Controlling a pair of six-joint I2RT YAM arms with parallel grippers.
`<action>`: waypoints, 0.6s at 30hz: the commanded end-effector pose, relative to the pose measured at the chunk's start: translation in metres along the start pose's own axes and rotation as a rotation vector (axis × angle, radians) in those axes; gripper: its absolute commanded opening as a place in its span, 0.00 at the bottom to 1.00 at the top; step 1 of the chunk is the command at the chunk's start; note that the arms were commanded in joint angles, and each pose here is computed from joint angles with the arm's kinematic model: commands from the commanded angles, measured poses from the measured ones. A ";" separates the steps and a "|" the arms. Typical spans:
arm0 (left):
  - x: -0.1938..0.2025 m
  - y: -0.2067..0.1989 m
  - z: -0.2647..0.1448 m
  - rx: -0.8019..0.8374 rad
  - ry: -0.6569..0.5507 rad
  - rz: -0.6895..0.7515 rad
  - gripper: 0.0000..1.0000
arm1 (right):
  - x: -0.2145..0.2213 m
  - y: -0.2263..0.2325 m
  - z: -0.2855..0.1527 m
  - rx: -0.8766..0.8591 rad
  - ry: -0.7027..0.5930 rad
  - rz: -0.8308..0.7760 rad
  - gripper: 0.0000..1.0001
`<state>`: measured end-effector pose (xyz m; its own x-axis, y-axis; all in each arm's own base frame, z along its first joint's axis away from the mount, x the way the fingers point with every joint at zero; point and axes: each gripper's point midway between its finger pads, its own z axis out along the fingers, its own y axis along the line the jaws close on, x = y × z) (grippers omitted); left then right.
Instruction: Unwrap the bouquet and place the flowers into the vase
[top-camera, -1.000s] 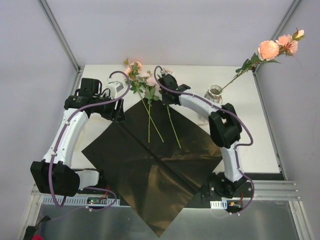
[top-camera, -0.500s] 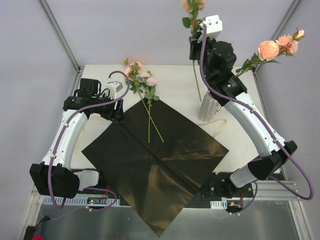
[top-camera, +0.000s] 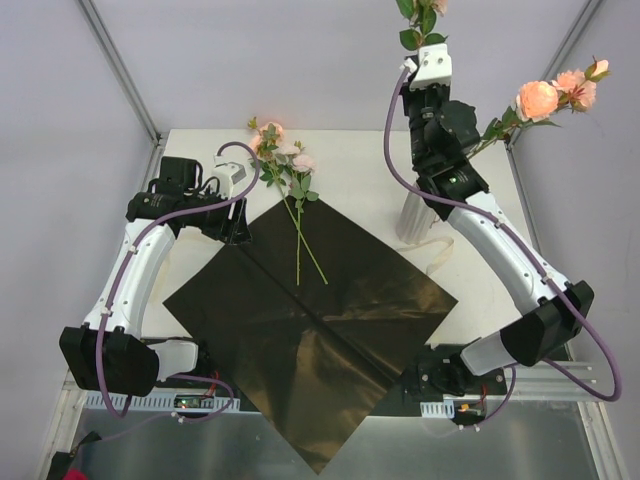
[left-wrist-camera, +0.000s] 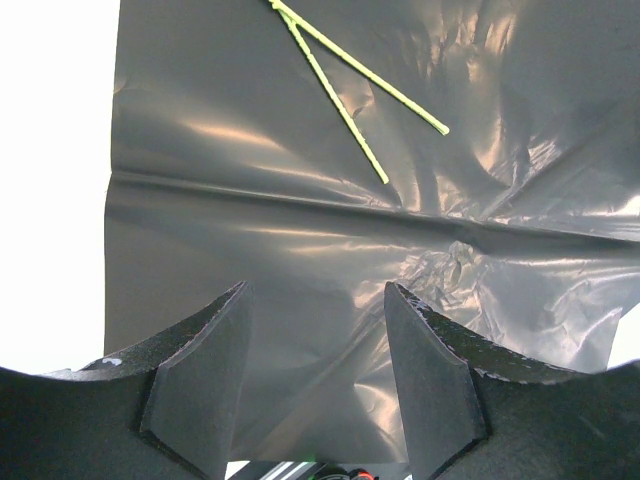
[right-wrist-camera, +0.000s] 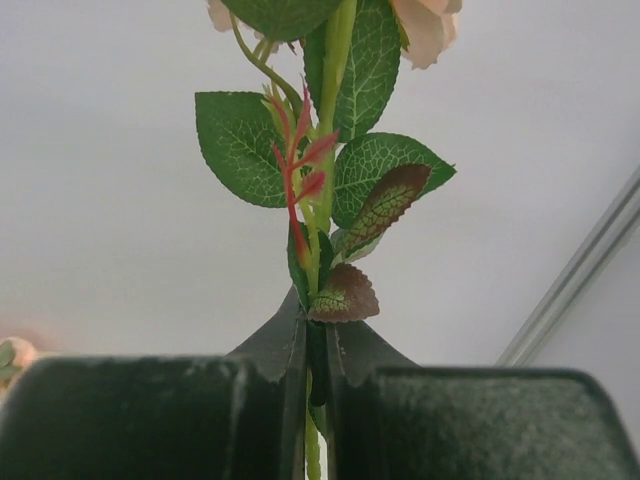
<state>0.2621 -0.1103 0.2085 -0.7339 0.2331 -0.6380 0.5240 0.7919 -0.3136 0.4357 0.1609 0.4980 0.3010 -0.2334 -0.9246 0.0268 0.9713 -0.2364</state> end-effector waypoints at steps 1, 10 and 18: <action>-0.006 -0.002 -0.004 0.015 -0.017 0.018 0.55 | -0.039 -0.038 0.003 0.135 -0.144 0.063 0.01; -0.006 -0.001 -0.003 0.015 -0.013 0.014 0.54 | -0.038 -0.045 0.008 0.160 -0.171 0.133 0.01; -0.007 -0.002 -0.006 0.012 -0.020 0.025 0.55 | 0.003 -0.045 -0.002 0.222 -0.126 0.156 0.01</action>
<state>0.2630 -0.1104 0.2062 -0.7395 0.2339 -0.6312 0.5215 0.7920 -0.3174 0.4438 0.1324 0.5024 0.3845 -0.1532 -0.9103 0.1270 0.9855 -0.1123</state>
